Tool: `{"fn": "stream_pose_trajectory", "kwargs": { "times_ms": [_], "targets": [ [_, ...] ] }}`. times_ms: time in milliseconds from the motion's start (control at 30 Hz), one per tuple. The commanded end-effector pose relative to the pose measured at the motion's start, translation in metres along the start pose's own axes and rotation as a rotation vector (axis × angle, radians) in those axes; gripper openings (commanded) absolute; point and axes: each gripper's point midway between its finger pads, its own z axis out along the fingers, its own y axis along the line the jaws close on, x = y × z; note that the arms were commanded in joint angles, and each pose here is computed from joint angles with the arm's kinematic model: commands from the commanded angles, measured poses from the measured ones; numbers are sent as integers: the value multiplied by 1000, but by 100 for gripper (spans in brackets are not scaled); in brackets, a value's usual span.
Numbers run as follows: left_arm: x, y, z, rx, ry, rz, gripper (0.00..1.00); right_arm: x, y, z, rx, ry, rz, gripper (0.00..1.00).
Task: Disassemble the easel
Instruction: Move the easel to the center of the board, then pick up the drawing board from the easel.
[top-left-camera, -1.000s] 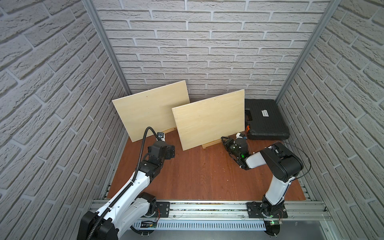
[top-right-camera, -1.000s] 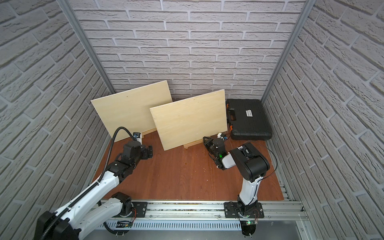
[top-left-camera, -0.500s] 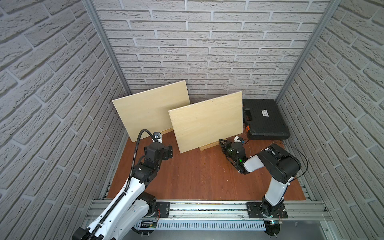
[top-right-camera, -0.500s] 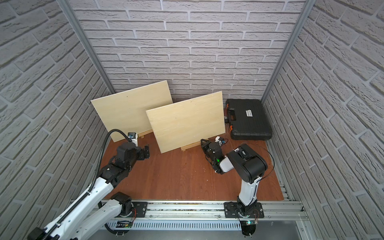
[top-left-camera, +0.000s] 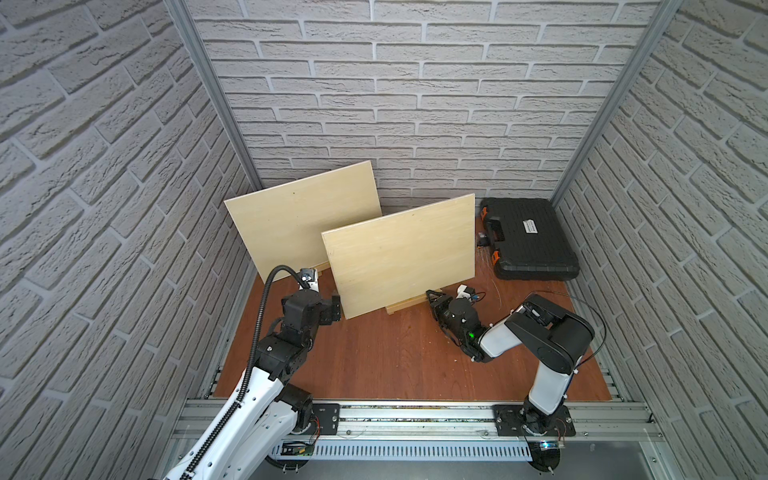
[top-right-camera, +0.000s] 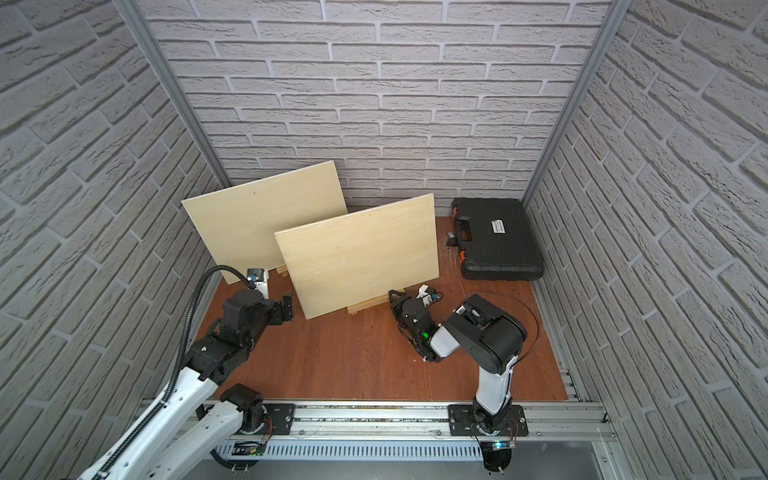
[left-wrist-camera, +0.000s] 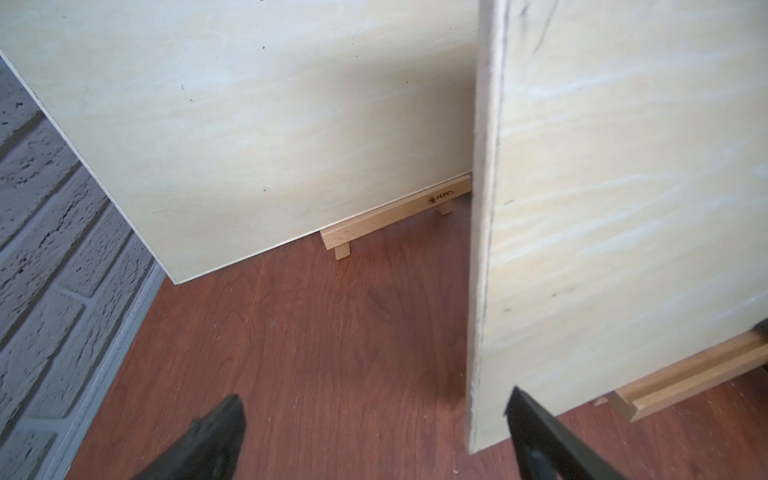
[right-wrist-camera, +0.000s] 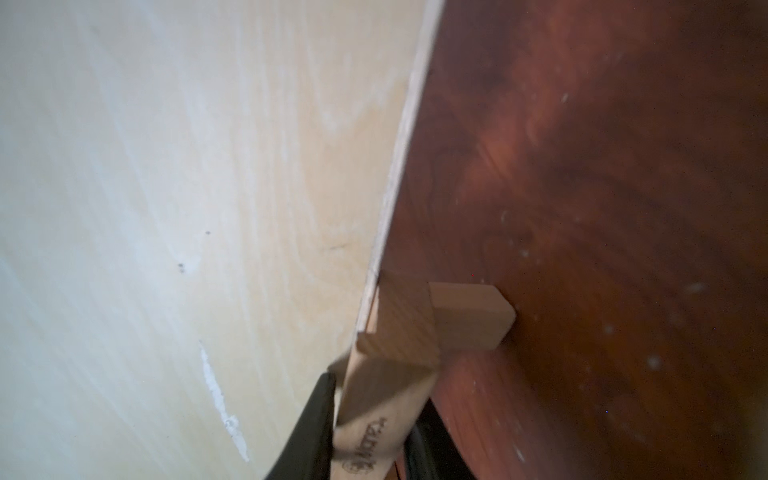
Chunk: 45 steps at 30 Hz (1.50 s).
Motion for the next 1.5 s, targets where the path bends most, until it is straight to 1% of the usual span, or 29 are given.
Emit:
{"fn": "stream_pose_trajectory", "kwargs": {
  "times_ms": [0,100,167,233,367,433,600,667,700,733,867,933,1033,1167,1233,1367,1467],
  "targets": [
    [-11,5,-10,-14,-28,1,98,24,-33,-13,101,46,-72,10],
    [-11,7,-13,-23,-31,3,98,35,-33,-16,107,56,-86,13],
    [-11,8,-13,-28,-31,0,98,38,-30,-16,105,61,-110,18],
    [-11,9,-12,-32,-29,-3,98,38,-25,-17,102,61,-134,25],
    [-10,10,-14,-35,-30,-4,98,36,-14,-26,107,71,-200,37],
    [-11,11,-15,-36,-36,-7,98,35,-10,-32,113,82,-241,45],
    [-15,11,-19,-29,-61,-5,98,37,5,-51,124,140,-350,58],
    [-18,9,-22,-12,-71,13,98,40,11,-60,140,186,-414,60],
    [-19,7,-22,8,-69,25,98,42,14,-65,161,215,-463,61],
    [-19,5,-22,35,-59,30,98,45,17,-71,177,248,-520,64],
    [-22,-5,-21,159,-32,-8,98,47,26,-94,201,330,-667,68],
    [-25,-6,-22,214,-48,-42,98,45,32,-105,198,355,-731,72],
    [-27,-2,-21,260,-48,-78,96,46,40,-117,182,395,-817,75],
    [-26,-1,-18,341,-27,-109,90,51,57,-123,127,472,-948,80],
    [-23,-1,-16,373,-28,-90,87,50,66,-121,99,532,-992,80],
    [-17,-8,-12,435,-36,-50,86,52,85,-116,31,642,-1029,80],
    [-12,-14,-10,490,-45,-25,86,50,94,-115,1,691,-1051,80]
  ]
}}
